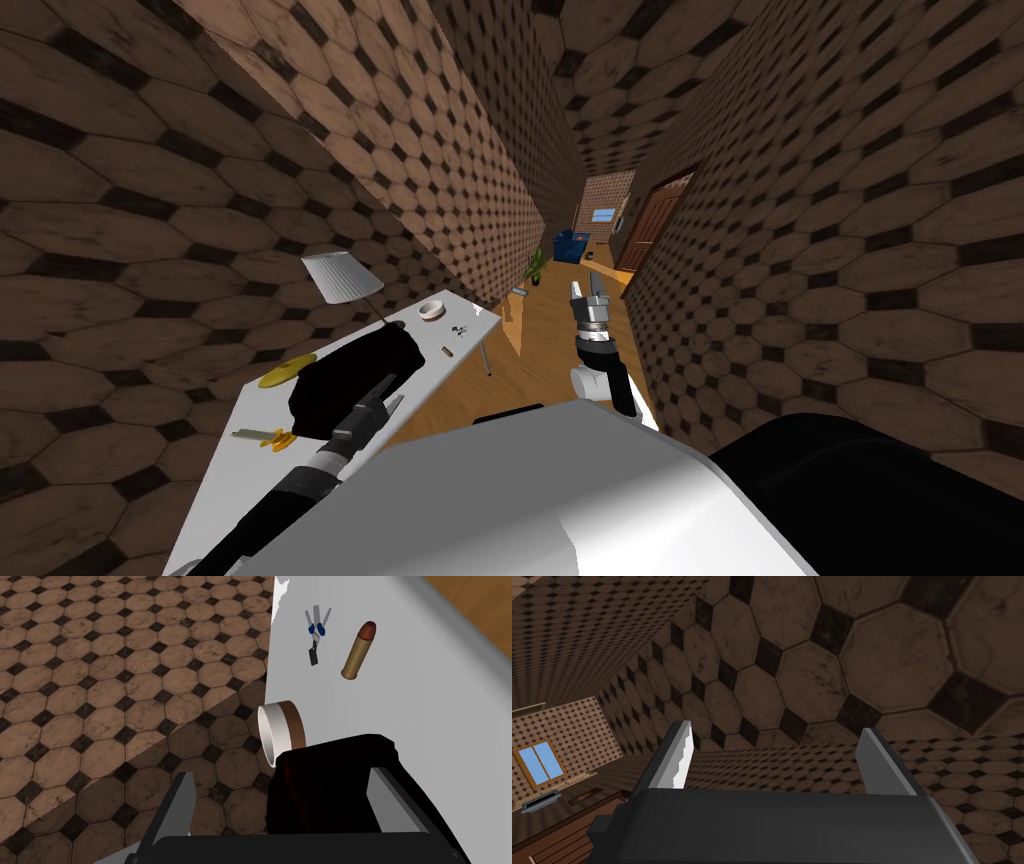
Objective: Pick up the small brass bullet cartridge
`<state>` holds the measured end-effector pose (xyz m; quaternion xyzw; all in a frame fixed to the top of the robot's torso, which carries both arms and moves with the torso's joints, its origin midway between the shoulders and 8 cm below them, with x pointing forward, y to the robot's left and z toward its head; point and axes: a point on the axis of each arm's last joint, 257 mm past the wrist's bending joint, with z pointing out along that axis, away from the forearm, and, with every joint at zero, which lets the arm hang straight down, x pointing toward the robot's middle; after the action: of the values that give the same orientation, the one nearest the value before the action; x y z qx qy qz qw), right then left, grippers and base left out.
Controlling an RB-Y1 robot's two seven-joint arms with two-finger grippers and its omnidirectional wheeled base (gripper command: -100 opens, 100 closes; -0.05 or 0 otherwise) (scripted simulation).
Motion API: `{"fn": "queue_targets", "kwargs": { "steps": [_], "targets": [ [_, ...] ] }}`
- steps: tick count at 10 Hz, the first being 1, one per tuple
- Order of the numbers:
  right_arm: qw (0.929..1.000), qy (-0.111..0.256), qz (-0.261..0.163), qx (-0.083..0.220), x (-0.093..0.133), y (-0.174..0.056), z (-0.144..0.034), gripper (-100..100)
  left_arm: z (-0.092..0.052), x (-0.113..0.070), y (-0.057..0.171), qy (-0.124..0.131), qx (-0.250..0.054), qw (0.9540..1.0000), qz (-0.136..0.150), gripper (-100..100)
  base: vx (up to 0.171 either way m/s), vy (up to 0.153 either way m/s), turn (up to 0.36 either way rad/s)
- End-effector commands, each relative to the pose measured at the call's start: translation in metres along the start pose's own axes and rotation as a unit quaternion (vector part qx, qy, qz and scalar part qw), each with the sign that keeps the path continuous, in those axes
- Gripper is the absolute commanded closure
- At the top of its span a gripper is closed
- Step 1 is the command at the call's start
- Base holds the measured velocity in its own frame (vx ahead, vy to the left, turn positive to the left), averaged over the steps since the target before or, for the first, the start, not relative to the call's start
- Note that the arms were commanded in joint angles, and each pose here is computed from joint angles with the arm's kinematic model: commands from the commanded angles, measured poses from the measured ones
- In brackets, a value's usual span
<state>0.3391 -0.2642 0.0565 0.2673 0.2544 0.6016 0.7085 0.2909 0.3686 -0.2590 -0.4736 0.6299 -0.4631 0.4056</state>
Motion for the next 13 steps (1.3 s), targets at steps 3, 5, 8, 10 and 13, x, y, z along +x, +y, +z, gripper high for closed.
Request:
{"fn": "queue_targets", "kwargs": {
  "steps": [3,5,8,10,13],
  "targets": [
    [1.0,0.0,0.0,0.0,0.0,0.0,0.0,0,-0.011,-0.009,0.025,0.018,-0.051,0.9985,0.01,-100,0.054,-0.031,-0.072],
    [1.0,0.0,0.0,0.0,0.0,0.0,0.0,0,-0.02,-0.014,0.042,0.025,-0.083,0.9961,0.013,-100,0.063,-0.03,-0.09],
    [1.0,0.0,0.0,0.0,0.0,0.0,0.0,0,-0.04,-0.024,0.073,0.034,-0.142,0.9891,0.014,-100,0.064,-0.047,-0.091],
    [1.0,0.0,0.0,0.0,0.0,0.0,0.0,0,-0.051,-0.029,0.088,0.039,-0.173,0.9841,0.018,-100,0.079,-0.034,-0.076],
    [1.0,0.0,0.0,0.0,0.0,0.0,0.0,0,-0.062,-0.037,0.1,0.048,-0.205,0.9772,0.029,-100,0.075,-0.041,-0.069]
  ]
}}
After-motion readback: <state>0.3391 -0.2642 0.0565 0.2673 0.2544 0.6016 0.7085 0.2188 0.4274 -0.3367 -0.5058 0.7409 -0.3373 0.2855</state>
